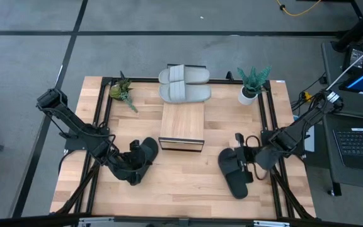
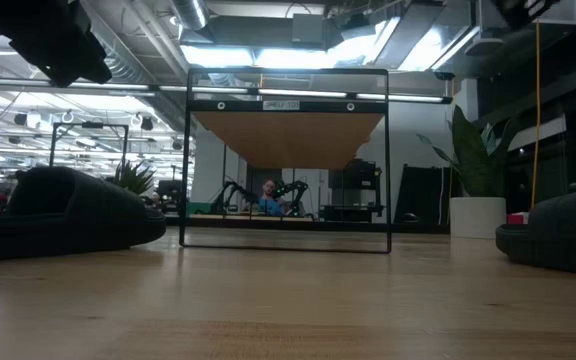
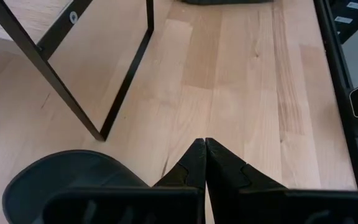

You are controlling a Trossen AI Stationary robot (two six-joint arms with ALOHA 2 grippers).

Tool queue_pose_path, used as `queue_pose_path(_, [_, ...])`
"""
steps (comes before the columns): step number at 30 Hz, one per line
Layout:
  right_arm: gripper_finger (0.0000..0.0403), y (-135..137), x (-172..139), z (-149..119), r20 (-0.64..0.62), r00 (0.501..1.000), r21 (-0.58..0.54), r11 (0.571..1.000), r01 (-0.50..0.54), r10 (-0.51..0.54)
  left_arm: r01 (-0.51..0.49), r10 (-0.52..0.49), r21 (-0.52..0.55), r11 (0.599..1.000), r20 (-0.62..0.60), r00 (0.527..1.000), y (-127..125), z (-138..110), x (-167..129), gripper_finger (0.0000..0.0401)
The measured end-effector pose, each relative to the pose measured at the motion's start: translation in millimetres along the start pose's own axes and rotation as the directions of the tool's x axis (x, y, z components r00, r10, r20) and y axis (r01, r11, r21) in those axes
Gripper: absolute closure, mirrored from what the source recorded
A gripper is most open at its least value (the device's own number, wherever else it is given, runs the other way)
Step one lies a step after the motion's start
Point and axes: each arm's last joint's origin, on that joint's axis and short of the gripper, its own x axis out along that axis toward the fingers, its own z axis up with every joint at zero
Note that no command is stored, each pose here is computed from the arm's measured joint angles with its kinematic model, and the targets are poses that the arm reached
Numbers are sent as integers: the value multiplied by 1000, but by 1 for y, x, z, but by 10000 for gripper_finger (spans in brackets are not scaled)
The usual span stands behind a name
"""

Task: Pick and place slides into the shelf
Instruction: Put the right black slide on the shelf

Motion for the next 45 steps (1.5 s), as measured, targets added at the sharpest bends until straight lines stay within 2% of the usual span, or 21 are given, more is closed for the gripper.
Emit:
queue_pose_path(4, [380,-16,0,1,-134,991,19,999,29,-26,-8,8,-1,1000,7,1000,0,0,0,401])
queue_pose_path(8, [391,-36,-2,6,-256,964,29,996,83,-73,-31,31,-1,1000,28,999,1,1,0,401])
queue_pose_path(10, [397,-45,-3,11,-297,954,56,997,57,-38,-39,39,-2,999,35,999,1,1,0,401])
queue_pose_path(15, [394,-64,1,15,-372,920,149,986,-73,125,-50,50,-4,999,40,998,3,2,1,401])
queue_pose_path(20, [399,-85,3,4,-463,869,196,976,-91,174,-73,74,-20,997,46,996,7,6,4,401])
queue_pose_path(24, [398,-98,7,-1,-469,838,301,943,-145,279,-92,93,-31,995,46,995,11,8,6,401])
queue_pose_path(30, [399,-114,22,-17,-493,792,404,901,-158,360,-109,110,-19,994,48,993,15,11,9,401])
queue_pose_path(36, [376,-121,44,-27,-555,746,478,875,-76,368,-118,118,2,993,48,992,17,12,10,401])
queue_pose_path(40, [351,-122,58,-35,-600,707,459,885,-80,375,-118,118,2,993,48,992,17,12,10,401])
queue_pose_path(45, [310,-122,73,-42,-619,662,493,865,-91,423,-118,118,2,993,48,992,17,12,10,401])
